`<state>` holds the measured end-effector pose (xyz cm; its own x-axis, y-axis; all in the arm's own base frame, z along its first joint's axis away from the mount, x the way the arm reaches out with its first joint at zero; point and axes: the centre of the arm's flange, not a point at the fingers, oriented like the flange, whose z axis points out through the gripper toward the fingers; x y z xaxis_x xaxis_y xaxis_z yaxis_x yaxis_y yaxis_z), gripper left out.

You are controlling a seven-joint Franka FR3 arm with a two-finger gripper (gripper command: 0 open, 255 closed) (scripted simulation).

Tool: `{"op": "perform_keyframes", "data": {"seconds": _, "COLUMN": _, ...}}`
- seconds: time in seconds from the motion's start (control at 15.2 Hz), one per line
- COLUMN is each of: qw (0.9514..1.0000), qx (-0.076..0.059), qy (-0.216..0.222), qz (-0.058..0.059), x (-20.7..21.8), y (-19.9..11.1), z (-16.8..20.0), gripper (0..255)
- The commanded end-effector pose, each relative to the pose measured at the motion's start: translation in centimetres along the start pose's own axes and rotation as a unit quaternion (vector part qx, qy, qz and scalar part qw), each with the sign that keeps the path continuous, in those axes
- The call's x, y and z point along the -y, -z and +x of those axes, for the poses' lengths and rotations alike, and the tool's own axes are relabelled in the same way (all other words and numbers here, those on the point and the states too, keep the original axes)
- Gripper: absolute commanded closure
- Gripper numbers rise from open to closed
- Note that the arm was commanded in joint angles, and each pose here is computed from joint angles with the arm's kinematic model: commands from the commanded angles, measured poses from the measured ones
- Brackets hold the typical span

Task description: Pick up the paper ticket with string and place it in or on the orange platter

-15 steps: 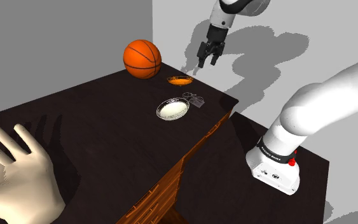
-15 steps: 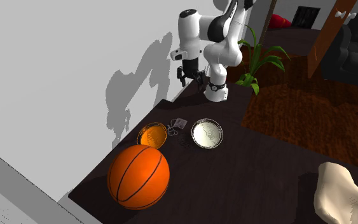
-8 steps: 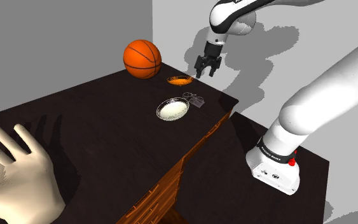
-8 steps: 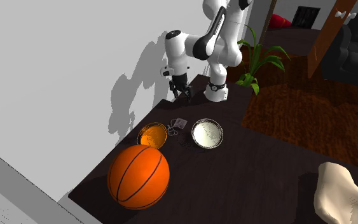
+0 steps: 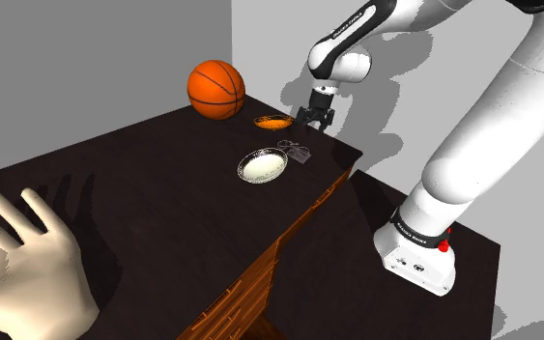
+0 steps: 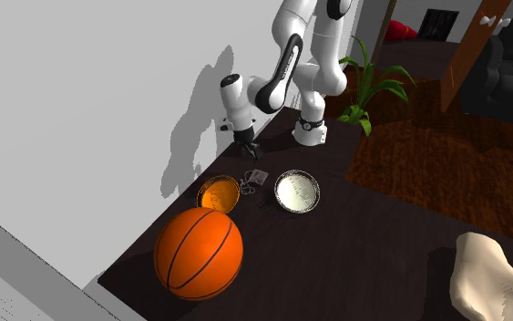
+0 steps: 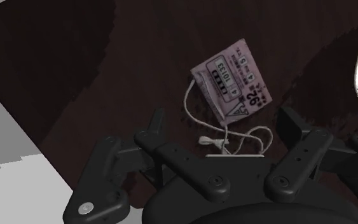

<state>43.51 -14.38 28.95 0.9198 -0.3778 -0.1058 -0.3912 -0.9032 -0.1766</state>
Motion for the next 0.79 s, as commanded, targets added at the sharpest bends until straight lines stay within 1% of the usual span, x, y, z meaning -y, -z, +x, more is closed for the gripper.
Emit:
{"op": "perform_keyframes", "data": {"seconds": 0.0, "qw": 0.9998, "qx": 0.004, "qy": -0.018, "qz": 0.003, "x": -1.4, "y": -1.9, "z": 0.8, "gripper": 0}}
{"op": "perform_keyframes", "data": {"seconds": 0.46, "qw": 0.9998, "qx": 0.004, "qy": -0.018, "qz": 0.003, "x": -1.4, "y": -5.6, "z": 0.7, "gripper": 0}}
{"op": "perform_keyframes", "data": {"seconds": 0.73, "qw": 0.9998, "qx": 0.004, "qy": -0.018, "qz": 0.003, "x": -1.4, "y": -5.9, "z": 0.7, "gripper": 0}}
